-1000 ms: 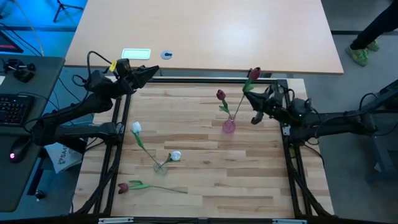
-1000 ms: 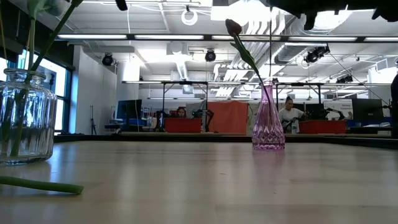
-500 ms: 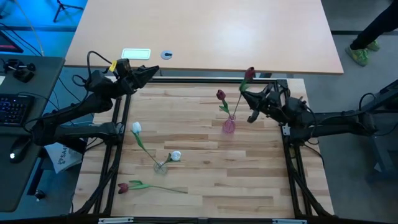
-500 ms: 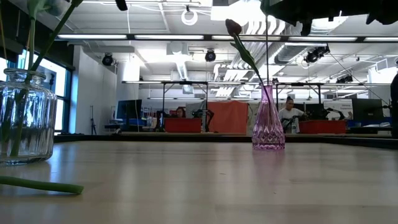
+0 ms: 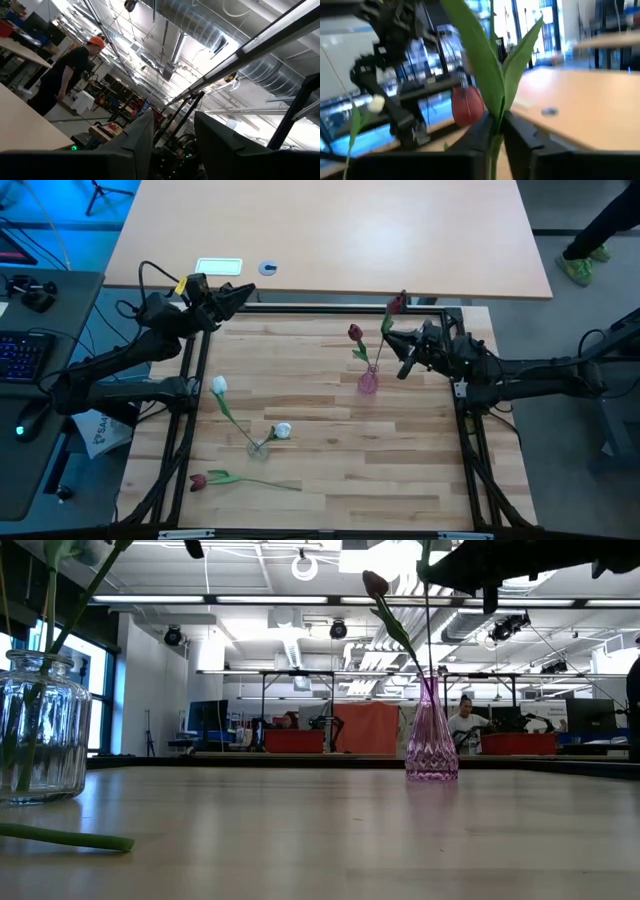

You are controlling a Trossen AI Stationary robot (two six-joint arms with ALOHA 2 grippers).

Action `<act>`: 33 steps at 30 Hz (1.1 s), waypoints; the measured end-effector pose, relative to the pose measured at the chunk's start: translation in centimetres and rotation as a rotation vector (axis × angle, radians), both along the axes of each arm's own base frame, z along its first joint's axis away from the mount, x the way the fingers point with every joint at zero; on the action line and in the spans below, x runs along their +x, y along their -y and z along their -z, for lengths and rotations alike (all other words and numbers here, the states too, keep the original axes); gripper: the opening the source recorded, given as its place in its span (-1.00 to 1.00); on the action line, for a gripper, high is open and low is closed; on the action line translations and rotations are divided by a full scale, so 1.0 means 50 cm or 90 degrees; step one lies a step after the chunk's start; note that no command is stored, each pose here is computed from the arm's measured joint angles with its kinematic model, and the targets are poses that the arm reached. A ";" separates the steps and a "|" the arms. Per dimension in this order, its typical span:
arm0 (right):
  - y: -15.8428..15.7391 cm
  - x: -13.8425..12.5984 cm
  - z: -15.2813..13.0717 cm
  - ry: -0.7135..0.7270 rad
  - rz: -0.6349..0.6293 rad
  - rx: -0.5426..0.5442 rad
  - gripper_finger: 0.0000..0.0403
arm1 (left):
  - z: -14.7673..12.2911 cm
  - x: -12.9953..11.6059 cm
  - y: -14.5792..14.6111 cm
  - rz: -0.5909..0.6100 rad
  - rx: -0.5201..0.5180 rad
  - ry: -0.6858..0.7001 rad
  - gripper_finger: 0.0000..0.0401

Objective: Sort flowers into vase by color
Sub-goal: Put the right red flower into the purple vase, then put the red flower into the purple vase

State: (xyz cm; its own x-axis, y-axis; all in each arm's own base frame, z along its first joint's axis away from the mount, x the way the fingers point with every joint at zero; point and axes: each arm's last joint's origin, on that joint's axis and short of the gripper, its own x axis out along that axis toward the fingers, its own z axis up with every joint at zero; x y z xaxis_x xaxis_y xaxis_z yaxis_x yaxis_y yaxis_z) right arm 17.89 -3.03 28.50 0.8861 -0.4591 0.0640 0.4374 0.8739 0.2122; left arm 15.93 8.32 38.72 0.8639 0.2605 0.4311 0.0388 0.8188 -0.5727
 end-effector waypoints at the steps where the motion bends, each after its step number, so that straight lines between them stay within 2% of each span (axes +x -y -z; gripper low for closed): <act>1: 0.000 0.001 -0.004 -0.020 -0.001 0.009 -0.66 | 0.000 0.000 0.000 0.000 0.000 0.000 -0.35; 5: -0.006 0.000 -0.021 -0.109 -0.011 0.019 -0.27 | 0.000 0.000 0.000 0.000 0.000 0.000 -0.35; 9: -0.012 -0.004 -0.045 -0.147 -0.022 0.029 0.10 | 0.000 0.000 0.000 0.000 0.000 0.000 -0.35; 15: -0.024 -0.016 -0.082 -0.205 -0.066 0.042 0.47 | -0.003 -0.001 0.001 0.013 -0.010 0.014 -0.35; 17: -0.026 -0.022 -0.104 -0.207 -0.069 0.043 0.52 | -0.016 -0.005 0.006 0.034 0.015 0.038 -0.35; 20: -0.027 -0.031 -0.145 -0.183 -0.071 0.036 0.55 | -0.061 -0.012 0.026 0.078 0.114 0.032 -0.35; 25: -0.028 -0.046 -0.210 -0.111 -0.082 0.019 0.56 | -0.116 -0.005 0.071 0.124 0.202 -0.099 -0.35; 29: -0.033 -0.045 -0.242 -0.047 -0.138 0.031 0.56 | -0.148 -0.015 0.106 0.173 0.241 -0.159 -0.35; 33: -0.050 -0.006 -0.249 0.001 -0.228 0.055 0.56 | -0.164 -0.027 0.133 0.226 0.246 -0.152 -0.35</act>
State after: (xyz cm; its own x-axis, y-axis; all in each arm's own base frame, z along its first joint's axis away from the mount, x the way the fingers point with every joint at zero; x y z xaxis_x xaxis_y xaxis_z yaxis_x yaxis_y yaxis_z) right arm 17.59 -0.55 40.94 0.9916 -0.1233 0.0403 0.1063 0.9506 0.2918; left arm 14.57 1.65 46.93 0.9549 -0.2002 0.2192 0.2552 0.9308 -0.2618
